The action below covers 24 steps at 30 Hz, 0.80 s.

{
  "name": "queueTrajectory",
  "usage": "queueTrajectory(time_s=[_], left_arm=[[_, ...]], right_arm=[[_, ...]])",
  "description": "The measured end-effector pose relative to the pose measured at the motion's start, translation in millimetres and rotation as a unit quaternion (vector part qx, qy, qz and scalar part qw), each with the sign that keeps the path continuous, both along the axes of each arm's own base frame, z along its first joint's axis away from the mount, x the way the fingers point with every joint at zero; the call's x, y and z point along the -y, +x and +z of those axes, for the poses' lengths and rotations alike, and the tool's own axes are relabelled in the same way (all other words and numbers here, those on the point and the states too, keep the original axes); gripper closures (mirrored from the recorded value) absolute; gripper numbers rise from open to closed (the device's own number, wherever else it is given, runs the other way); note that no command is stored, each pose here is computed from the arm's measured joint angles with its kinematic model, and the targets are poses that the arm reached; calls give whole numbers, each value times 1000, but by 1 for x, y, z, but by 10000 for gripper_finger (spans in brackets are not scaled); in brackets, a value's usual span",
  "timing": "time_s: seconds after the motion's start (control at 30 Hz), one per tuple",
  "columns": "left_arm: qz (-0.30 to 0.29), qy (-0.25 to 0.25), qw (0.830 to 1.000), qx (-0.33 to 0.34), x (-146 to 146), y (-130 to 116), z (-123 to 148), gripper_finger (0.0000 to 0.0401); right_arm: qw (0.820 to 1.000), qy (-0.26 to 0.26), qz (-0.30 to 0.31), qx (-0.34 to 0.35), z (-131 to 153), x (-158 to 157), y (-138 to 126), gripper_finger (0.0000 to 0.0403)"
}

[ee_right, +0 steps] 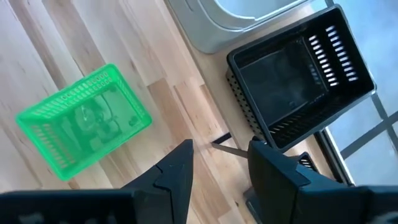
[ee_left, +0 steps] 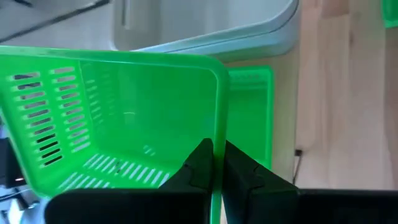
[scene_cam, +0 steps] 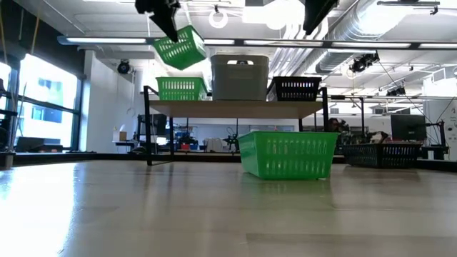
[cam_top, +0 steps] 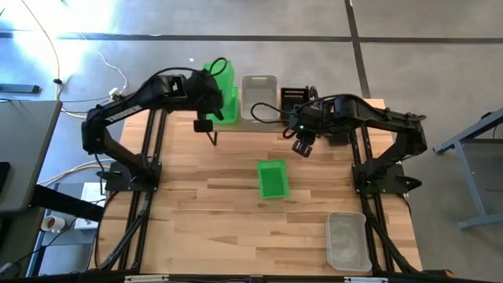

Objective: Stack baskets on shelf by color
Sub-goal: Stack the bottom green bin on the green bin on the shelf

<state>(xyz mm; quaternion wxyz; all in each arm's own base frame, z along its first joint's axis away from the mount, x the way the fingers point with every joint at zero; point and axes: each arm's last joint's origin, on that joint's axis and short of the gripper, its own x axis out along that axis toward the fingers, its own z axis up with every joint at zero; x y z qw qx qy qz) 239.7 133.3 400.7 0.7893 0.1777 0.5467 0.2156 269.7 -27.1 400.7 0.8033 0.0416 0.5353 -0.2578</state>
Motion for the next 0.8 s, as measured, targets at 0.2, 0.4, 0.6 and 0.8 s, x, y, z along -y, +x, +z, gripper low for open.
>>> queueTrajectory(time_s=[0.2, 0.4, 0.6, 0.8], left_arm=[[10, -25, 1000, 4, -5, 7, -7, 396], [20, -74, 997, 4, -2, 6, -13, 396], [19, -98, 995, -11, -5, 12, -22, 396], [27, -101, 994, -37, -11, 22, -34, 396]], right_arm=[[1000, 7, -21, 9, 0, 0, 0, 265], [1000, 9, -27, 11, 0, 0, 0, 265], [999, 14, -43, 18, 0, 0, 0, 265], [998, 15, -52, 22, 0, 0, 0, 265]])
